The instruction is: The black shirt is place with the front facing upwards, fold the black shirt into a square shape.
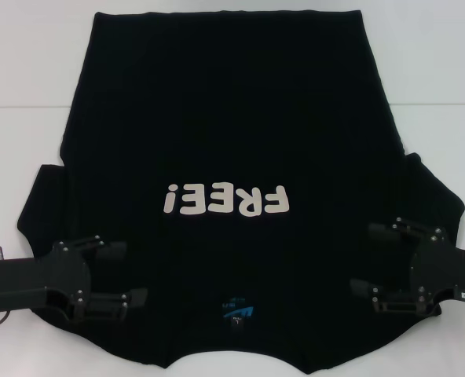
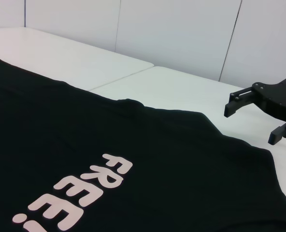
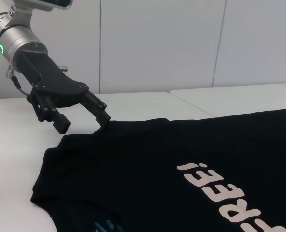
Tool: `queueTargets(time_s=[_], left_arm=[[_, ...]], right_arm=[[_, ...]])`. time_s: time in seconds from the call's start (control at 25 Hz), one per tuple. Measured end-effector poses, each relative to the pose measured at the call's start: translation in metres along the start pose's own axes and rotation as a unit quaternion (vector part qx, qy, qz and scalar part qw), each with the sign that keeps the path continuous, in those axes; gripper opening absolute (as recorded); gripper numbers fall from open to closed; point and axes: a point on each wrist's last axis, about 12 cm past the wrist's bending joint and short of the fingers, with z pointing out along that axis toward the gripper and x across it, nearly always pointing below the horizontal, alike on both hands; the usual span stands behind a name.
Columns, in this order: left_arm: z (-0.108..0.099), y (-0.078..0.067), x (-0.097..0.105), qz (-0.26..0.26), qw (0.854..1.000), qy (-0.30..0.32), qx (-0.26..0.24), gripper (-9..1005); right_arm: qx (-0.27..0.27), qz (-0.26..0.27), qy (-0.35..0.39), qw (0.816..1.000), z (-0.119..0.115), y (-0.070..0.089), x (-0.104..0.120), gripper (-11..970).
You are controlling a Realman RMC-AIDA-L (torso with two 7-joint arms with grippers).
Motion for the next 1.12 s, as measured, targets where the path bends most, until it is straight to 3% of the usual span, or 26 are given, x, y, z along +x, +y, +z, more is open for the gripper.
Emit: queueTargets(time_s=[0.64,0.76,0.84,0.96,1.04,1.12], left_arm=[[0.0,-0.001,0.0,-0.006,1.0,-0.002,0.002,919],[-0.005,0.003,-0.007,-0.074,0.997,-0.019,-0.001,919],[-0.011,0.009,-0.013,-0.154,0.988,-0.032,-0.001,919],[-0.024,0.016,-0.025,-0.25,0.967,-0.042,0.018,919],[-0.036,0.026,-0.033,-0.332,0.942,-0.038,0.012,919],[-0.043,0.033,-0.035,-0.38,0.924,-0.033,-0.005,920]], right_arm=[[-0.002,0.001,0.0,1.0,0.0,0.001,0.001,940],[-0.002,0.001,0.0,1.0,0.0,0.001,0.001,940],[-0.002,0.004,0.0,1.0,0.0,0.001,0.001,940],[-0.002,0.012,-0.001,1.0,-0.001,0.001,0.0,941],[-0.003,0.014,-0.001,1.0,-0.001,0.001,0.0,941],[-0.004,0.016,-0.001,1.0,-0.001,0.001,0.0,941]])
